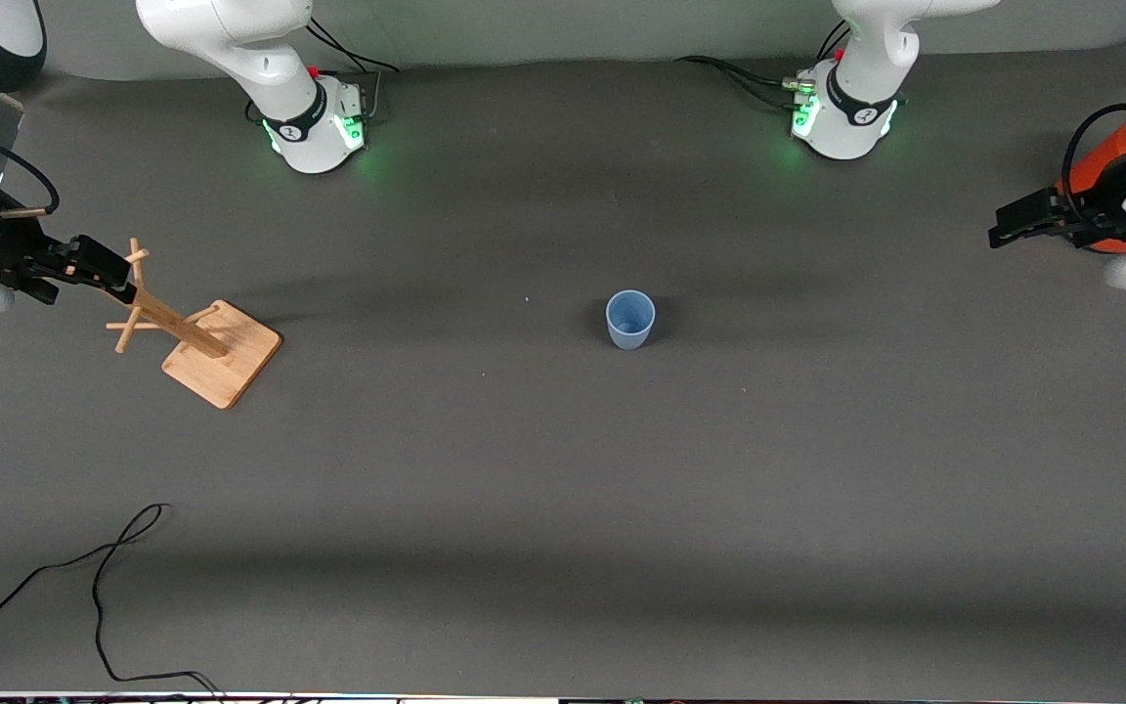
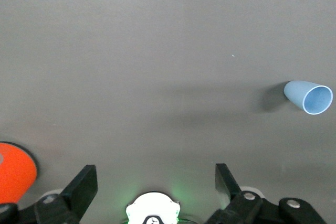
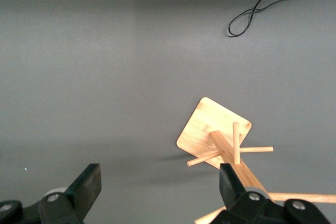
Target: Rotate and upright cup with both arms
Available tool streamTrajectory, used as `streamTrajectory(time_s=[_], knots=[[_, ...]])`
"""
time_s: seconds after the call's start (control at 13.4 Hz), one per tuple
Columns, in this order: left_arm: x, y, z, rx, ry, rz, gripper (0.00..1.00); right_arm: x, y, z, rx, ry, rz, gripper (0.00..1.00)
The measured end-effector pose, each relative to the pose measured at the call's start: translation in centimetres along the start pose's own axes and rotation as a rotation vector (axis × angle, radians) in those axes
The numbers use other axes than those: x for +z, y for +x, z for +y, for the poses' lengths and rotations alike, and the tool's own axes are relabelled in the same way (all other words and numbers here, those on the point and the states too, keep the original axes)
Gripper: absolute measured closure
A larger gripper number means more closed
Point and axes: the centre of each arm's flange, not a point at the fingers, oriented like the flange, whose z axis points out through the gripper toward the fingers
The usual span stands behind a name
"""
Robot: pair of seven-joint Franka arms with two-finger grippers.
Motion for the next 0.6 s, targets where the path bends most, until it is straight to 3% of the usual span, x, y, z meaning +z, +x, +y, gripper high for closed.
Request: streamTrajectory(time_s=[0.6], knots=[[1.1, 1.8, -0.2, 0.014, 0.041, 0.021, 0.00, 0.1, 0.3, 0.0, 0.000, -0.002, -0.002, 0.00]])
